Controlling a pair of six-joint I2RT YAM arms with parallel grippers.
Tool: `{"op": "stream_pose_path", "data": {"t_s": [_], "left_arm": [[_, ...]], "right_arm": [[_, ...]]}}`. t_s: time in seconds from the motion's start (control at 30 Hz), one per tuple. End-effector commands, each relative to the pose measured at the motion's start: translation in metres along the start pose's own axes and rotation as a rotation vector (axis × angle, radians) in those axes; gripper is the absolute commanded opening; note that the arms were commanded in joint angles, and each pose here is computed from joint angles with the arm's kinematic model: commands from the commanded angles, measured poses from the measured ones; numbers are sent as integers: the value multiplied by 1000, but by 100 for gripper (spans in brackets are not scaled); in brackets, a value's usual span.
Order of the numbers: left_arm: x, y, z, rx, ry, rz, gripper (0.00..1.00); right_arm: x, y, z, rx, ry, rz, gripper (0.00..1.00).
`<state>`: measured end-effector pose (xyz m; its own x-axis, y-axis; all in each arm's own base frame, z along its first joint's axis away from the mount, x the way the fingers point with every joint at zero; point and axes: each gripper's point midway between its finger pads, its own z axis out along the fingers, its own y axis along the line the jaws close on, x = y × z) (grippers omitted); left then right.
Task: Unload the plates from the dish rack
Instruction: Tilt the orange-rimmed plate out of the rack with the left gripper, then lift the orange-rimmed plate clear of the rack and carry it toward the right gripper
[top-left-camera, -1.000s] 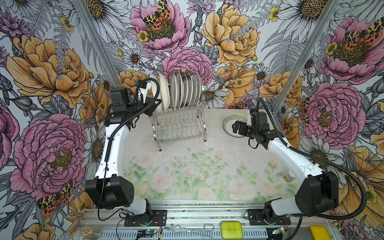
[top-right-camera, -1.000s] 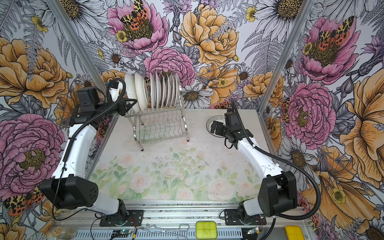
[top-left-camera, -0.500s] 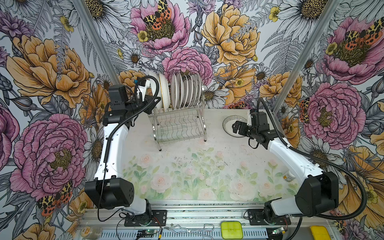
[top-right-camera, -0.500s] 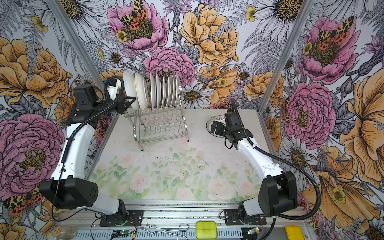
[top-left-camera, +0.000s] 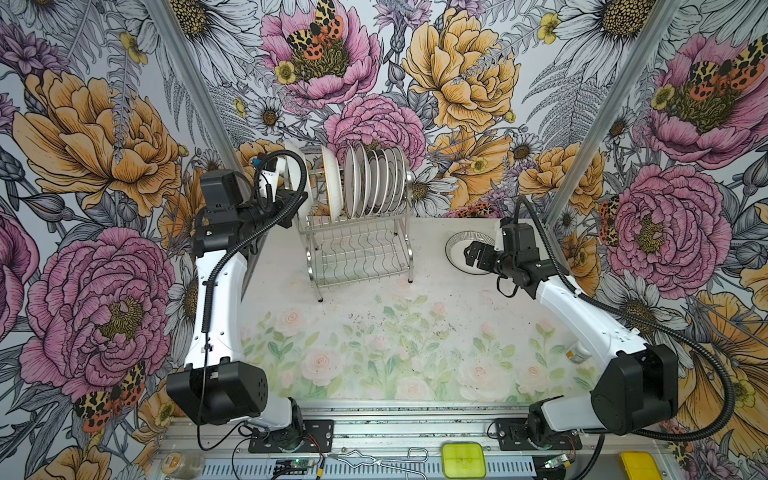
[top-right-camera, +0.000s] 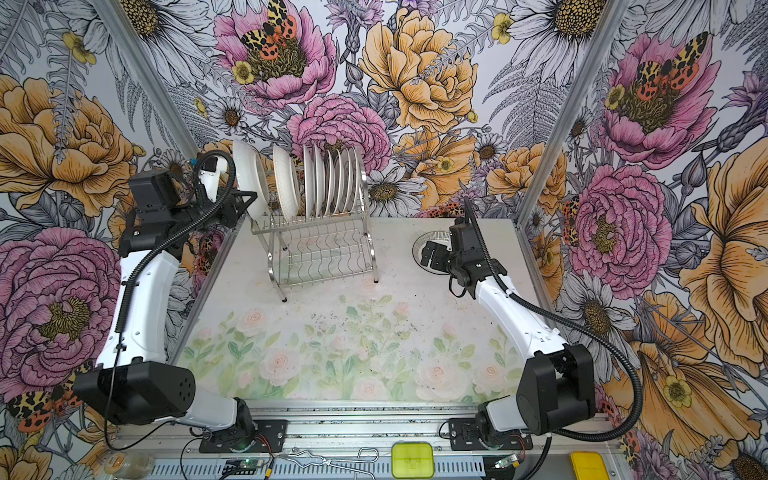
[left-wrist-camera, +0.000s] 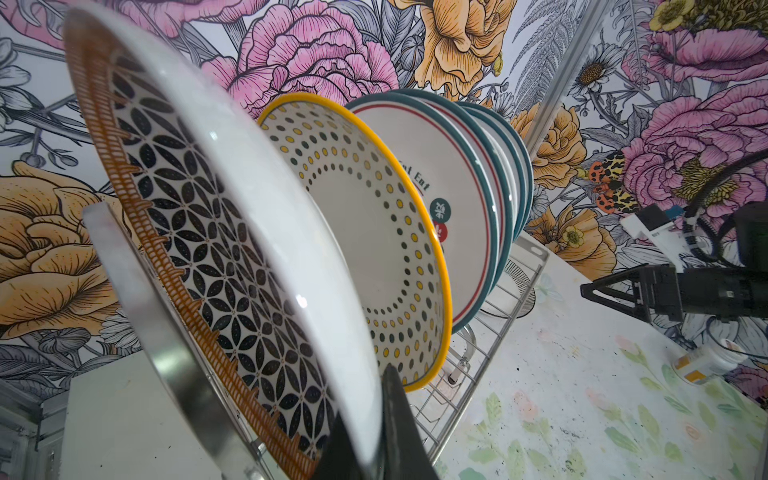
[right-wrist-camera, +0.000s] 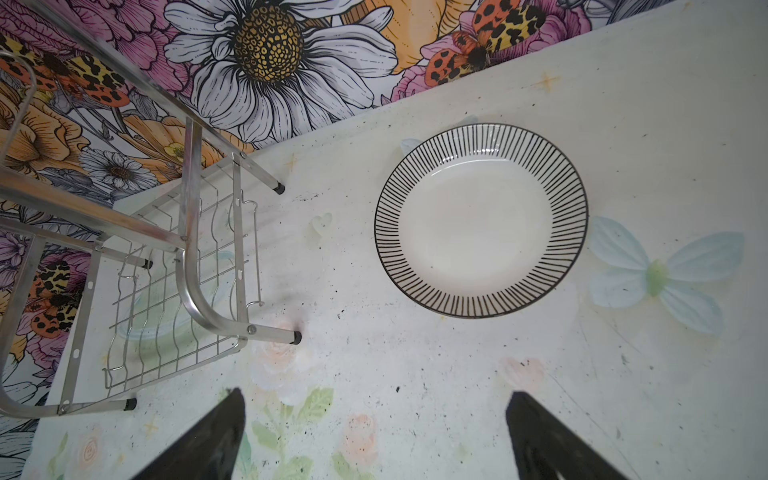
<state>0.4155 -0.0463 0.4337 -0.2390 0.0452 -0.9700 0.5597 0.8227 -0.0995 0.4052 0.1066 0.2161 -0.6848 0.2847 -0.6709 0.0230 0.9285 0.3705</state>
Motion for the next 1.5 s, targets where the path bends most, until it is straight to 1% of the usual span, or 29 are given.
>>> {"op": "stream_pose_path", "data": {"t_s": [0.0,0.27,0.43,0.63,0.8,0.93,1.27,1.47], "left_arm": [[-51,-27,-27,10,-153,182,0],[-63,-41,-40,16,-184,199,0],[-68,-58,-46,57,-201,207,0],[-67,-74,-48,91,-205,202,0],[-69,-94,-58,108,-221,215,0],[-71,-106,-72,98,-231,226,0],[-64,-132,-102,93,-243,222,0],[-48,-149,-109,104,-224,199,0]], "right_arm": [[-6,10,-8,-39,-29,5,99],[-7,13,-8,-50,-27,4,99],[-6,14,-8,-58,-21,0,99],[-4,13,-9,-57,-21,-8,100],[-3,13,-11,-59,-23,-27,99],[-4,14,-12,-64,-23,-40,99],[-1,21,-13,-104,-8,-48,99],[-6,24,-21,-121,-21,-52,100]]}}
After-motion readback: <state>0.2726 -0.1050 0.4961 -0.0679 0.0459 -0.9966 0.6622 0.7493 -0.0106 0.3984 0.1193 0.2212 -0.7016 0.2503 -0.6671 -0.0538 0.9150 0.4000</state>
